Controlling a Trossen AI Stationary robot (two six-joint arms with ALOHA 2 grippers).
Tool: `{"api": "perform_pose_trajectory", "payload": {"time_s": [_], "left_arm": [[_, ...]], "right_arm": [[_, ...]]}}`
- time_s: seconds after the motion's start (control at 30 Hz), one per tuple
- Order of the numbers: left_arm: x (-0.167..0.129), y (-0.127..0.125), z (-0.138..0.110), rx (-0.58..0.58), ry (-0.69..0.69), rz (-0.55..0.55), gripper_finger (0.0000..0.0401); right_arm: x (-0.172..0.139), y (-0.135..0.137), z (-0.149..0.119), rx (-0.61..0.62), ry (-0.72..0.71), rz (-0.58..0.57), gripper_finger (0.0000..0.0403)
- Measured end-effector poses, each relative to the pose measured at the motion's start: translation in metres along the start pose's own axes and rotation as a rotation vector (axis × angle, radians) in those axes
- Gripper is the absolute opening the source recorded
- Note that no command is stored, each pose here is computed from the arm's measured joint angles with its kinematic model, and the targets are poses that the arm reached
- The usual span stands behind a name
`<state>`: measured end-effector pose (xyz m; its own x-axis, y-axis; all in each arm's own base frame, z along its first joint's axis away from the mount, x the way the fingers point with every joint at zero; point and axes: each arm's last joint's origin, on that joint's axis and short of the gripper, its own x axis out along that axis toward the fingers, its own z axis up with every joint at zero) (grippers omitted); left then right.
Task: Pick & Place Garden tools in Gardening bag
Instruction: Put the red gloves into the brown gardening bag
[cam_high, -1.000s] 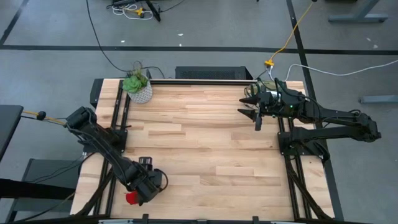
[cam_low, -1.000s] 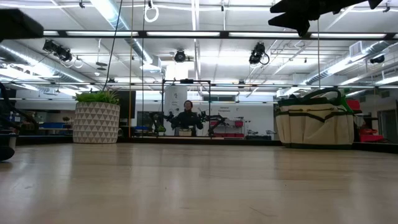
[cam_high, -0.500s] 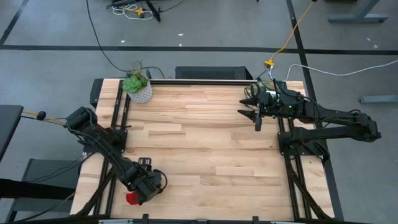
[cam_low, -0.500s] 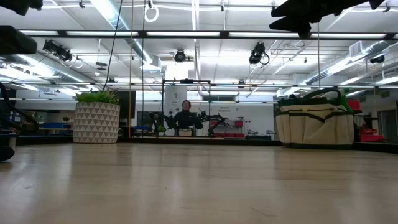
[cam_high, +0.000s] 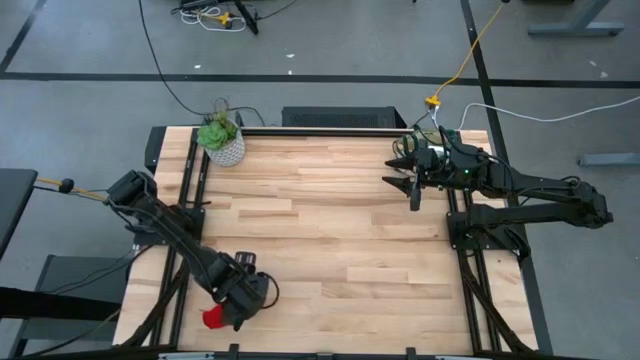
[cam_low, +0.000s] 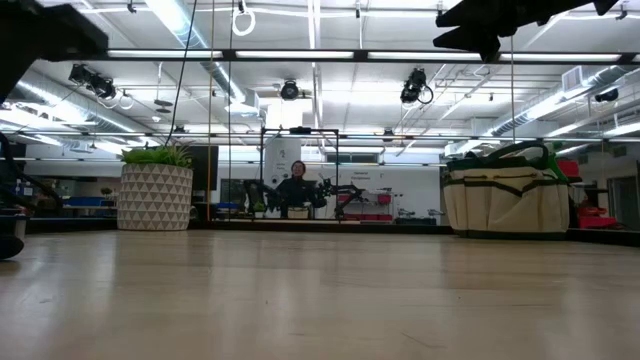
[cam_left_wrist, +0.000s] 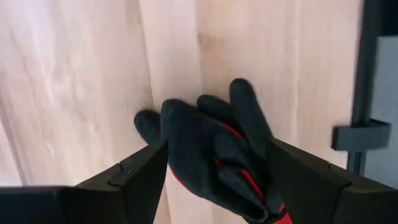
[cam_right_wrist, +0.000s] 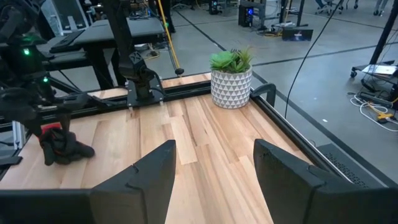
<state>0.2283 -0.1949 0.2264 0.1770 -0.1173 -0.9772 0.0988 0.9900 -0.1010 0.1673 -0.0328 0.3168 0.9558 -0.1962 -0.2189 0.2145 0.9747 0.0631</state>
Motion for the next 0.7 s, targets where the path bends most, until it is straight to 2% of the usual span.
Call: {"api": "perform_pose_trajectory", "payload": {"time_s": [0.1,0.2,0.57,0.7], "left_arm": [[-0.006,0.001,0.004,0.078,0.006,-0.017,0.0279],[-0.01,0.006,0.006,0.108,0.049,-0.017,0.0279],[-0.023,0.028,-0.004,0.262,0.272,0.075,0.0279],[-0.023,0.029,-0.004,0.228,0.27,0.088,0.0279]], "right_arm": [[0.0,0.0,0.0,0.001,0.0,0.0,0.0216],[0.0,0.0,0.0,0.013,0.0,0.0,0.0216],[0.0,0.0,0.0,0.022,0.0,0.0,0.0216],[0.0,0.0,0.0,0.022,0.0,0.0,0.0216]]}}
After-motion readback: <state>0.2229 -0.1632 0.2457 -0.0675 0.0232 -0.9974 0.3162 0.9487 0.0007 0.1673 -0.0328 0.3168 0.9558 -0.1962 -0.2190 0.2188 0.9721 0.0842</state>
